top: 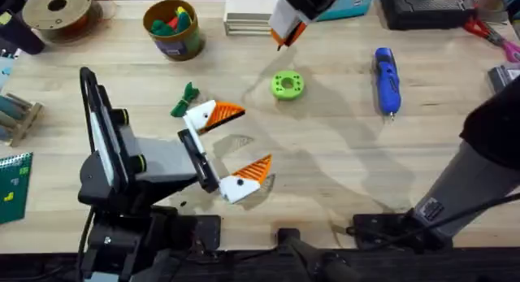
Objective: Pick up the gripper from the table and insert it into the empty holder that is missing its gripper. Then pick up a screw, insert it into the mounting hole, and use the screwdriver to tighten it. Finally, clean up the table by picking up the vegetable and placing it into the bucket.
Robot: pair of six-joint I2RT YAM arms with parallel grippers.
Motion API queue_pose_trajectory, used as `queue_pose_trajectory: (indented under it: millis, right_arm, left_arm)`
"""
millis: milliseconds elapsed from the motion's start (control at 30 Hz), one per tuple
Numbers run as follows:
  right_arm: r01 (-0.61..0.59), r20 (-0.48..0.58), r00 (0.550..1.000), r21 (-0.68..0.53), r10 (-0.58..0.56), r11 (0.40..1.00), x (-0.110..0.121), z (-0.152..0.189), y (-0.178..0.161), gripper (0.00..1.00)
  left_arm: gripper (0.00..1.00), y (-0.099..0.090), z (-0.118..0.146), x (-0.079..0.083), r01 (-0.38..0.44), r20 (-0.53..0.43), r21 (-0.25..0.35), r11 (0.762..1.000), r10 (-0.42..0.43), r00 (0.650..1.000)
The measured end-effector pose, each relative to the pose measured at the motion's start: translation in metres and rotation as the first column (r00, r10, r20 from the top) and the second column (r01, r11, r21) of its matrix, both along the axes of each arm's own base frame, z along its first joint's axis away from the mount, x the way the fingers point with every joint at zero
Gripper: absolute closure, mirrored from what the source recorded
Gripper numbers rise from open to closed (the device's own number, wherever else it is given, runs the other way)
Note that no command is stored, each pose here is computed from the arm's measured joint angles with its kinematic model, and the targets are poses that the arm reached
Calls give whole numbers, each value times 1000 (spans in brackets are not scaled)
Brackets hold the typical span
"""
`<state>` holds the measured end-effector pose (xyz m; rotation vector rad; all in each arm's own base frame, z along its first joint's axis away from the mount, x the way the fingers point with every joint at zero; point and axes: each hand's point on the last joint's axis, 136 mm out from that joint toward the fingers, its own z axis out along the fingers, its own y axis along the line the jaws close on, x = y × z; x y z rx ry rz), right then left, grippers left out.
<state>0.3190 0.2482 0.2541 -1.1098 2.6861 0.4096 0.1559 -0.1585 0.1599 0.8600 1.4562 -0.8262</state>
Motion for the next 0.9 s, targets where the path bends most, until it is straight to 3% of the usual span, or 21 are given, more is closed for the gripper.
queue_pose_trajectory:
  millis: [400, 900]
  right_arm:
    - [-77, 23, 997, 59, 76, 995, -17, 16, 27, 997]
    - [-207, 46, 978, 85, 204, 975, -60, 29, 70, 997]
  left_arm:
    - [6, 0, 0, 0, 0, 0, 0, 1000, 0, 1000]
    - [6, 0, 0, 0, 0, 0, 0, 1000, 0, 1000]
